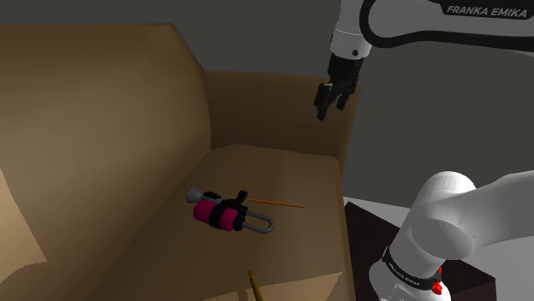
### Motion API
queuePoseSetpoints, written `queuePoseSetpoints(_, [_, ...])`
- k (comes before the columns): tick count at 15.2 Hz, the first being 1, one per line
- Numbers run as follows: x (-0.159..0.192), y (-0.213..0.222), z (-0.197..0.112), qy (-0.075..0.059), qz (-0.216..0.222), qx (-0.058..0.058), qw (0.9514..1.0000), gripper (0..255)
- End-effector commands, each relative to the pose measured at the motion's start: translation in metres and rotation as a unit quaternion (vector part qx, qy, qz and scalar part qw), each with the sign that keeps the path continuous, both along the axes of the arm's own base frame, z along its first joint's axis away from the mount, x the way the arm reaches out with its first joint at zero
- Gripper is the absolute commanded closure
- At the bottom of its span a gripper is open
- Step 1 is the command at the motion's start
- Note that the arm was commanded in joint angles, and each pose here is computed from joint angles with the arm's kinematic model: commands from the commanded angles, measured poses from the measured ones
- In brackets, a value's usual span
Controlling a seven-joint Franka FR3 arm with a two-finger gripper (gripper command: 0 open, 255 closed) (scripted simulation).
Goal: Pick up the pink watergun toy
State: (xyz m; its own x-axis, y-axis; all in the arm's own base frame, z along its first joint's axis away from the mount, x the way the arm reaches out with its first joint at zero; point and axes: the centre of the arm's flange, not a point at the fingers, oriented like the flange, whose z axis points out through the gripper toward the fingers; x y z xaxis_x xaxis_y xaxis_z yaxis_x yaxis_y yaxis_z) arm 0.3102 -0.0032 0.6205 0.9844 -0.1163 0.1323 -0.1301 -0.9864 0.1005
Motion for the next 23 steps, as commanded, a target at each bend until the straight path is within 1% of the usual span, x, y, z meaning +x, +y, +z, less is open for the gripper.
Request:
queuePoseSetpoints(1, [0.000, 0.000, 0.000, 0.000, 0.000, 0.000, 1.0000, 0])
queuePoseSetpoints(6, [0.023, 0.044, -0.039, 0.015, 0.045, 0.012, 0.9988, 0])
queuePoseSetpoints(12, [0.044, 0.100, -0.084, 0.033, 0.099, 0.026, 0.9942, 0])
queuePoseSetpoints(17, [0.055, 0.149, -0.121, 0.047, 0.144, 0.038, 0.9877, 0])
queuePoseSetpoints(23, [0.061, 0.211, -0.165, 0.065, 0.197, 0.052, 0.9768, 0])
